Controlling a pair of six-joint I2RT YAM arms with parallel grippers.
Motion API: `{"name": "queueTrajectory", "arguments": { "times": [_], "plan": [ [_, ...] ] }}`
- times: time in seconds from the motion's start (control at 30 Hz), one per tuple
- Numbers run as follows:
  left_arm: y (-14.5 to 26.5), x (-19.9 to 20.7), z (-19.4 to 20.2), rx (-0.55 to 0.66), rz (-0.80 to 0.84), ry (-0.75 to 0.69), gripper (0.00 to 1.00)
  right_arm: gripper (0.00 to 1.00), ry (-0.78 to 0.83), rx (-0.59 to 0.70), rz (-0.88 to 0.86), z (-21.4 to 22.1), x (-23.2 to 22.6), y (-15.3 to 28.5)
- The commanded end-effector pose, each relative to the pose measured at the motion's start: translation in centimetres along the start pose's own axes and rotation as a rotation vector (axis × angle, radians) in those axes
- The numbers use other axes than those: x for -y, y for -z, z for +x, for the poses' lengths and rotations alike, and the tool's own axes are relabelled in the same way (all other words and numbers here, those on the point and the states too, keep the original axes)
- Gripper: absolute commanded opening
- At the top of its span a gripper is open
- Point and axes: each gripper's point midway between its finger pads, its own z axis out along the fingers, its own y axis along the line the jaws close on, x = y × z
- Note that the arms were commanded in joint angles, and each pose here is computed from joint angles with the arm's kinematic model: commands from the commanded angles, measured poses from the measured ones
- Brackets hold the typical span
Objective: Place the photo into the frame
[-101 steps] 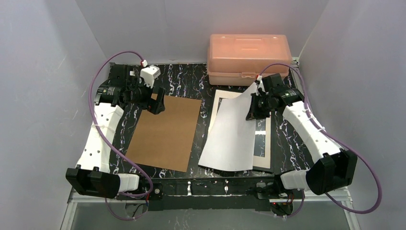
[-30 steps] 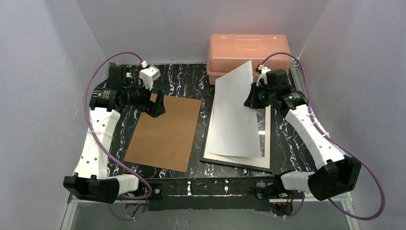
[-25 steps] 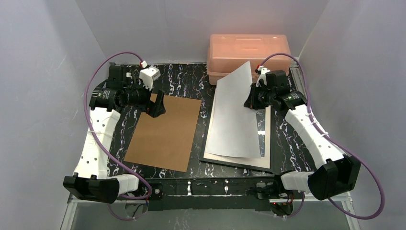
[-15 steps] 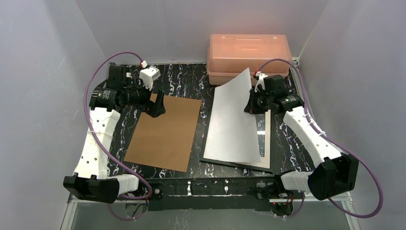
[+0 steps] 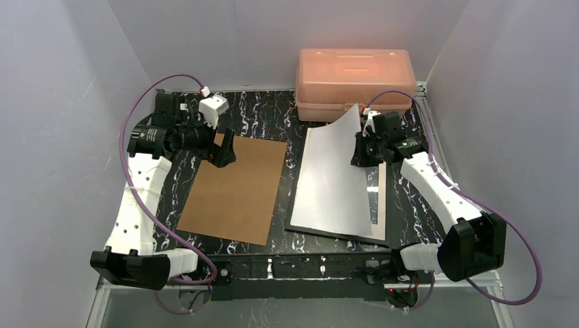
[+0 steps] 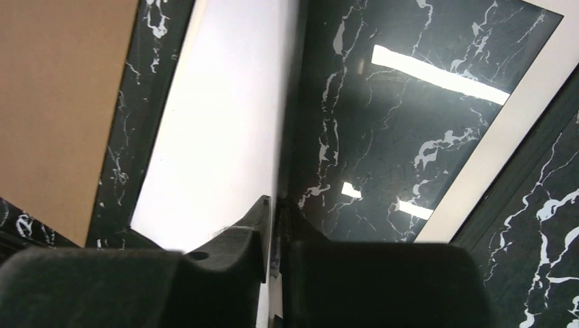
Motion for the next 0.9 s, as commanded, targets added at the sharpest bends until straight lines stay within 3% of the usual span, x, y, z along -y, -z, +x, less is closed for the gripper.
{"name": "queueTrajectory", "arguments": {
  "times": [0.0,0.07,0.13,0.87],
  "plan": [
    [0.9,0.8,-0.5,0.022,0.022,-0.016,0.96,0.27,0.022,-0.007,0.047,-0.4,0.9,-0.5],
    [1.0,0.8,-0.6,0.025,0.023,-0.017,0.96,0.37,0.024,-0.023,0.064,-0.1,1.3,-0.7],
    [1.0,0.9,-0.7,0.026,0.024,-0.016,0.96,0.4,0.028,-0.036,0.068,0.2,1.5,-1.0],
    [1.2,0.8,-0.9,0.029,0.02,-0.024,0.96,0.41,0.039,-0.066,0.054,-0.2,1.7,-3.7]
  ]
}}
